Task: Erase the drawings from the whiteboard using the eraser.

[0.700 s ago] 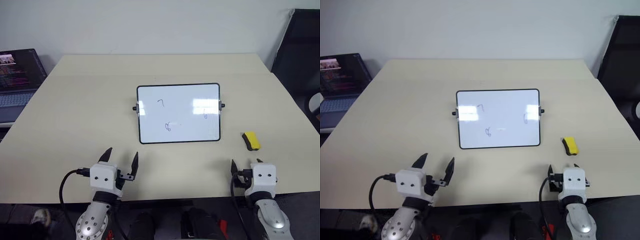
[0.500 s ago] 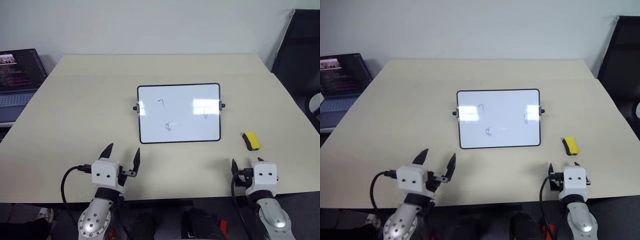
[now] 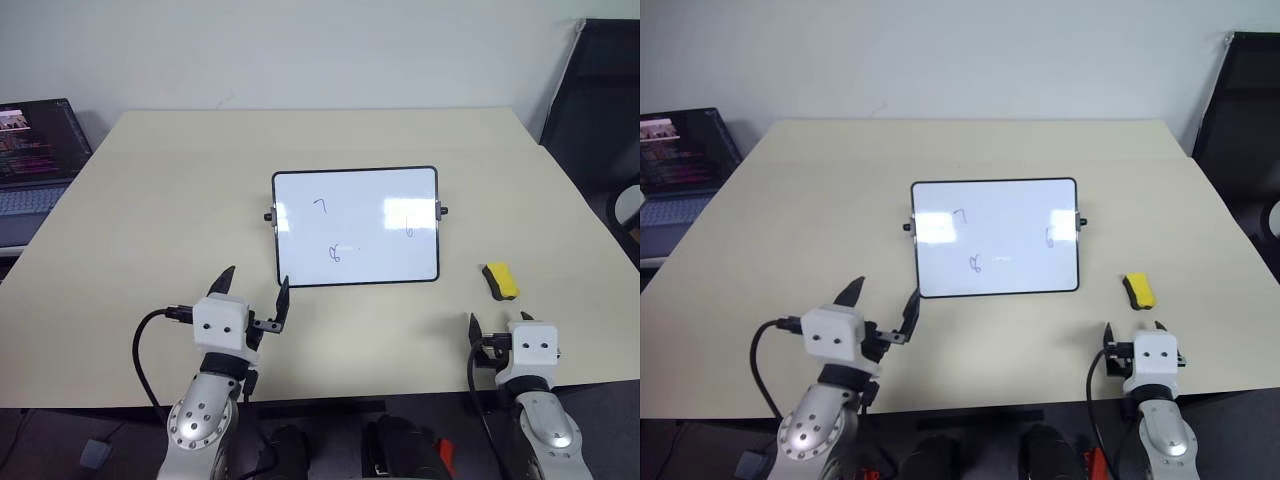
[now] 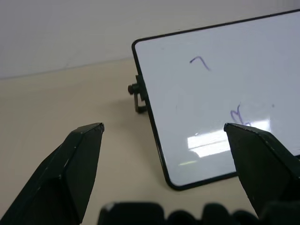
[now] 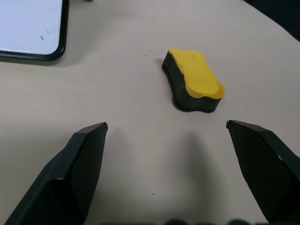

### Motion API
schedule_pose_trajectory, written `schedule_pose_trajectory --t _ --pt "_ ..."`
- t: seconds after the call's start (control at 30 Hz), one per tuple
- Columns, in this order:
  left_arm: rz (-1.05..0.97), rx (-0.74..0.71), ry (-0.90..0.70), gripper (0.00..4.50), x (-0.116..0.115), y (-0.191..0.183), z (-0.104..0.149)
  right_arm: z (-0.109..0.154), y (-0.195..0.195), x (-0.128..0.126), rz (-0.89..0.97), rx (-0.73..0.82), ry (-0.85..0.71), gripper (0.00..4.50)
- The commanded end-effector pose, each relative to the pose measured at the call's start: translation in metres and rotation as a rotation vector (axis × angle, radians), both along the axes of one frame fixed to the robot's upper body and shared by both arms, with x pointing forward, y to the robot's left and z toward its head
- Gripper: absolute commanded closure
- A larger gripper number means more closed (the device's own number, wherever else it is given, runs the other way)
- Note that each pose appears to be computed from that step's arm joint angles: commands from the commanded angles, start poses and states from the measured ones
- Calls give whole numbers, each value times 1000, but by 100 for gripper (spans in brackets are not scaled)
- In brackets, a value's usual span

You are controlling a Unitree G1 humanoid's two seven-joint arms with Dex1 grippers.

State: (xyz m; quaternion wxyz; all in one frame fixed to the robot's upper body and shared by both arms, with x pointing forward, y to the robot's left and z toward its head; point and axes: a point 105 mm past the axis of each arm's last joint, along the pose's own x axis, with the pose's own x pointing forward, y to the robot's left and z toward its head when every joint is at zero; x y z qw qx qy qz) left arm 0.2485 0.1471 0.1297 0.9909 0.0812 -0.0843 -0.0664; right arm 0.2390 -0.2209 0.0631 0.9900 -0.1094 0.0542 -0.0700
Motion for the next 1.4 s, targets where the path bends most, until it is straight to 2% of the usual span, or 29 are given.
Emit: schedule_pose_trajectory --t 0.03,0.3,0.93,1.23,1.33,1.4 --pt "-9 2 -34 0 2 -2 8 11 -4 3 -14 -10 -53 5" --pt "-11 5 -26 0 4 2 6 18 5 1 -8 -5 -54 5" --pt "-7 -57 33 0 11 10 -23 32 8 3 -28 -12 -60 5" --pt "-29 -56 15 0 12 4 -15 33 6 4 -34 -17 -65 5" --pt "-56 -65 -6 0 20 2 -8 34 1 2 -36 -12 -64 5" --pt "-153 -85 -42 0 32 -8 5 40 -7 3 -53 -21 -68 5"
